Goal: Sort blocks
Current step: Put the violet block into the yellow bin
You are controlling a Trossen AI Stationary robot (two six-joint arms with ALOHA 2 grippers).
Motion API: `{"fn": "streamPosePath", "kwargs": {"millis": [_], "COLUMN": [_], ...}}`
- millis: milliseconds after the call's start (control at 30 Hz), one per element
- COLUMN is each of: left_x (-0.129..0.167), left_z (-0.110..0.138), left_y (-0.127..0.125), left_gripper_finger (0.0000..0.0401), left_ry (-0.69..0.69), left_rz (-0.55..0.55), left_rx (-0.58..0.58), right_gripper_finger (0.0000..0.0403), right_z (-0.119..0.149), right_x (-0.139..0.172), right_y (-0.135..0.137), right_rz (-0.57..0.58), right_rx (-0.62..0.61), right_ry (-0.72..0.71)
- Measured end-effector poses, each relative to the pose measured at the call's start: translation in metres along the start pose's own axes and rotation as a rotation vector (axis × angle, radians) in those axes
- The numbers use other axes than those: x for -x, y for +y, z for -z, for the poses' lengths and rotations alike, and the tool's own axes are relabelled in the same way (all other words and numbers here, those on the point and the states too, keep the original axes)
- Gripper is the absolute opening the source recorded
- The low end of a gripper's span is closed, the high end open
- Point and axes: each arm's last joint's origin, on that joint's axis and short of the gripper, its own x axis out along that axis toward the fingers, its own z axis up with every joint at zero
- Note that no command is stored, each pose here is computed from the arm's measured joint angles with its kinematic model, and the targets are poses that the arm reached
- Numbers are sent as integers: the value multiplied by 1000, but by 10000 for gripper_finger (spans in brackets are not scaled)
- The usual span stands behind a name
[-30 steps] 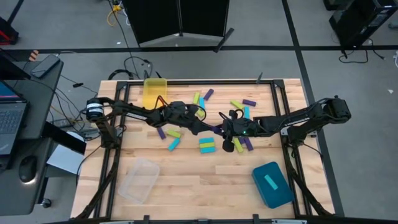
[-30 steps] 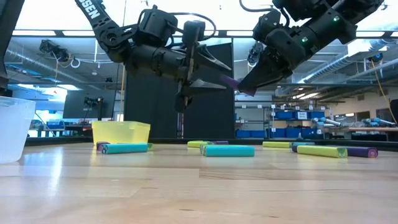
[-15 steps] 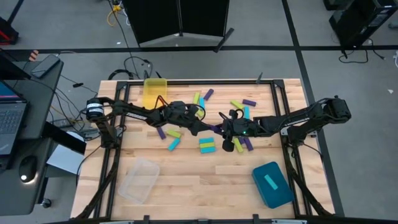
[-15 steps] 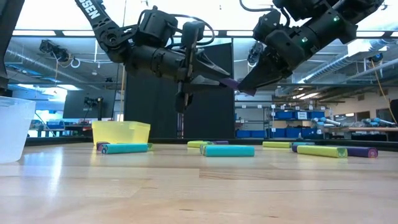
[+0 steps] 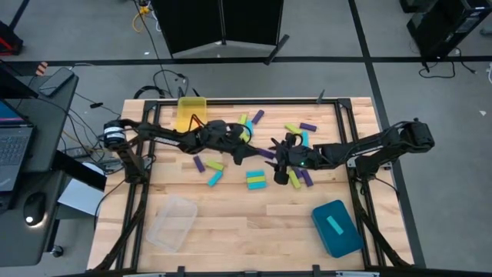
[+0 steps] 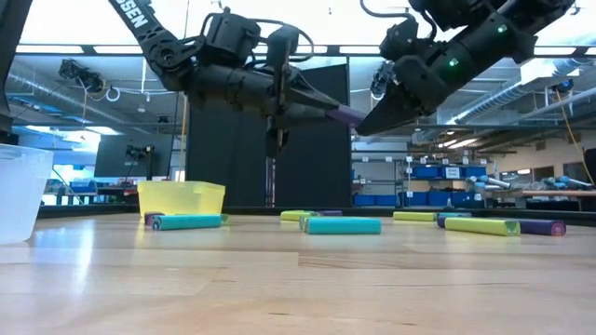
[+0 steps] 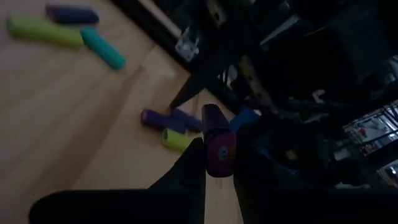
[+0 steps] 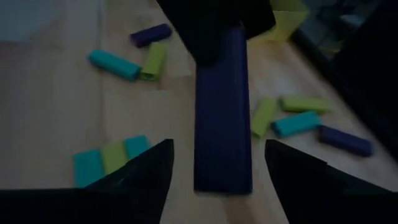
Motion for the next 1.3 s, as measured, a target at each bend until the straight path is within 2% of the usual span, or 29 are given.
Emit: {"fn": "streamPosePath", "kwargs": {"millis": [167,333,467,700,767,900,1100,1300], "left_x": [18,44,71,116,128,148,173,187], "left_z": [-18,-32,-42,-48,-44,-29,-6,8], "left_y": [3,5,5,7,11,27,51,67], "left_gripper_finger": [60,60,60,60,60,60,60,60], "left_ry": [-48,-87,-99,-70,-70,-141,-343,-399], "left_rz": [-43,-168,-331,-647,-720,-762,-779,-925], "left_rx": [-54,-109,-152,-139,-123,-50,65,81], "right_gripper_finger": [267,257,251,247,247,247,243,242], "right_z": [-4,-7,-7,-3,-1,2,3,3], "right_x": [12,26,31,28,25,22,23,22], "right_y": [-6,-13,-15,-14,-12,-11,-9,-9], "right_rz": [54,77,81,84,84,85,80,79], "right_rx": [8,-5,-22,-35,-29,-40,-33,-42], "right_ry": [-7,-14,-5,29,45,62,75,72]}}
